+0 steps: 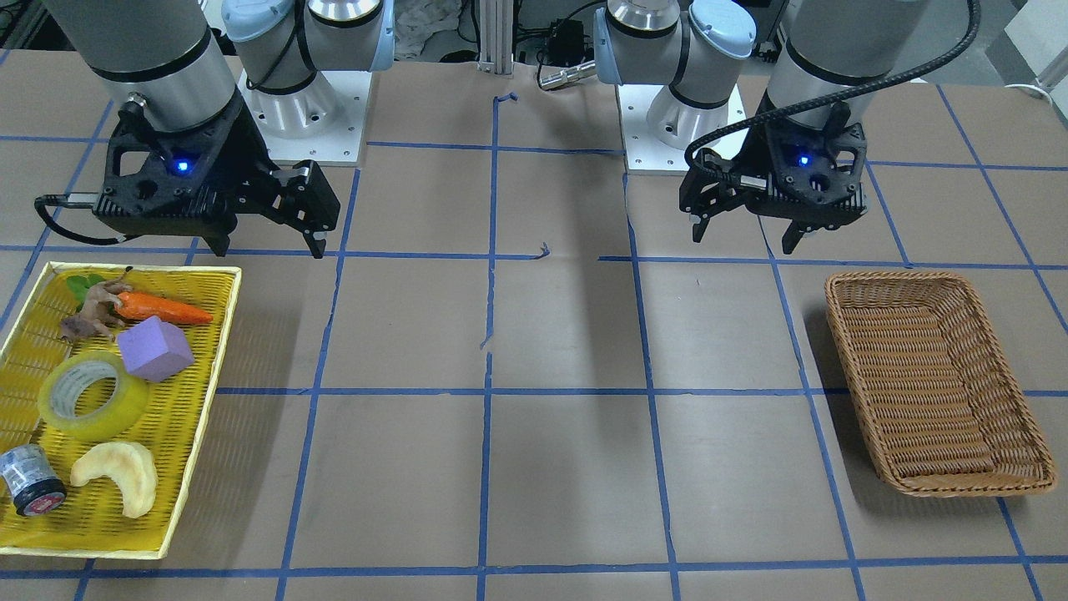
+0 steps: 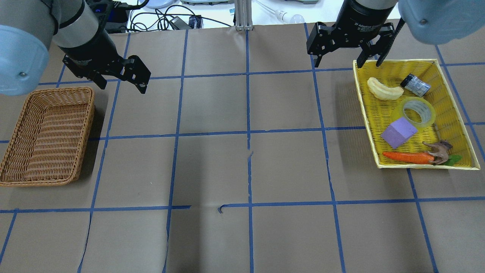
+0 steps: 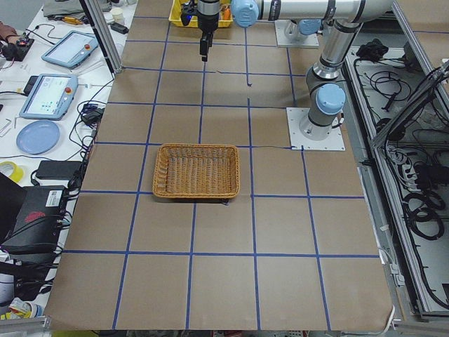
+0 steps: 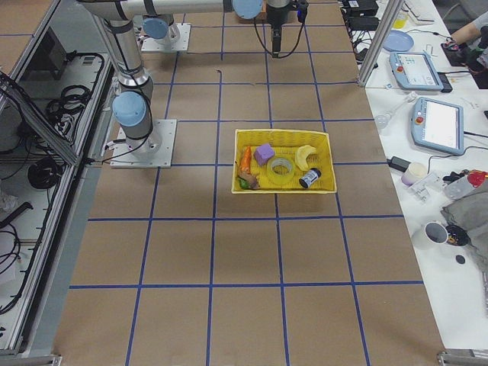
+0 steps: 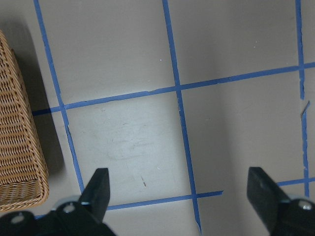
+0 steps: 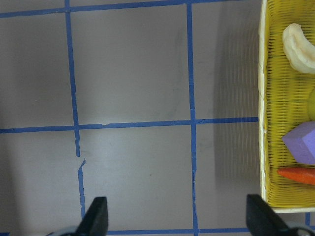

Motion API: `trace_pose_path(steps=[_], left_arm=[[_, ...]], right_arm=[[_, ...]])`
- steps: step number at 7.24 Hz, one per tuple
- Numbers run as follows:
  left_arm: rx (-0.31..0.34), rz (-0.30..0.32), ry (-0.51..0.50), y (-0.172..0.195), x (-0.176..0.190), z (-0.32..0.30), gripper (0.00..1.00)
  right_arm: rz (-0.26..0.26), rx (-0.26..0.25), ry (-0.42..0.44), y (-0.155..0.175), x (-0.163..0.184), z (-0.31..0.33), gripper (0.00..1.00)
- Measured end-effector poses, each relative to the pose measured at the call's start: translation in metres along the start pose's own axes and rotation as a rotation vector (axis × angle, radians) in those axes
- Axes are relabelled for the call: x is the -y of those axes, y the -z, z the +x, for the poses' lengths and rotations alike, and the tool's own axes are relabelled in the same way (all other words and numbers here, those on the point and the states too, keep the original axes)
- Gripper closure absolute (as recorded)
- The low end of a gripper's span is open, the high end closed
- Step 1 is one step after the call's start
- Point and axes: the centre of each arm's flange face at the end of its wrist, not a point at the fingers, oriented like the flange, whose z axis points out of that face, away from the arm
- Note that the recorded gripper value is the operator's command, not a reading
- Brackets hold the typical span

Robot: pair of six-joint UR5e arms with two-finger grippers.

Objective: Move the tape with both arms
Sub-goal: 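Move the right gripper over the yellow tray toward the tape roll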

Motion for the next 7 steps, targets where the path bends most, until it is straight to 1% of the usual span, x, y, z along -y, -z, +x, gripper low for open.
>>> trace_pose_path(steps=[2, 4, 5, 6, 7], left_arm=[[0.000, 0.001, 0.000, 0.000, 0.000, 0.000, 0.00], [0.000, 0.001, 0.000, 0.000, 0.001, 0.000, 0.00], [0.000, 0.003, 0.000, 0.000, 0.001, 0.000, 0.00], [0.000, 0.005, 0.000, 0.000, 0.001, 0.000, 0.00], [0.001, 0.005, 0.000, 0.000, 0.001, 0.000, 0.00]], right_arm=[[0.007, 0.002, 0.002, -0.005, 0.005, -0.001, 0.00], [0.063, -0.006, 0.017, -0.001, 0.008, -0.001, 0.00], [0.077, -0.017, 0.031, 0.002, 0.008, 0.002, 0.00], [0.073, -0.031, 0.049, 0.004, 0.007, 0.005, 0.00], [0.057, -0.040, 0.055, 0.004, 0.006, 0.009, 0.00]])
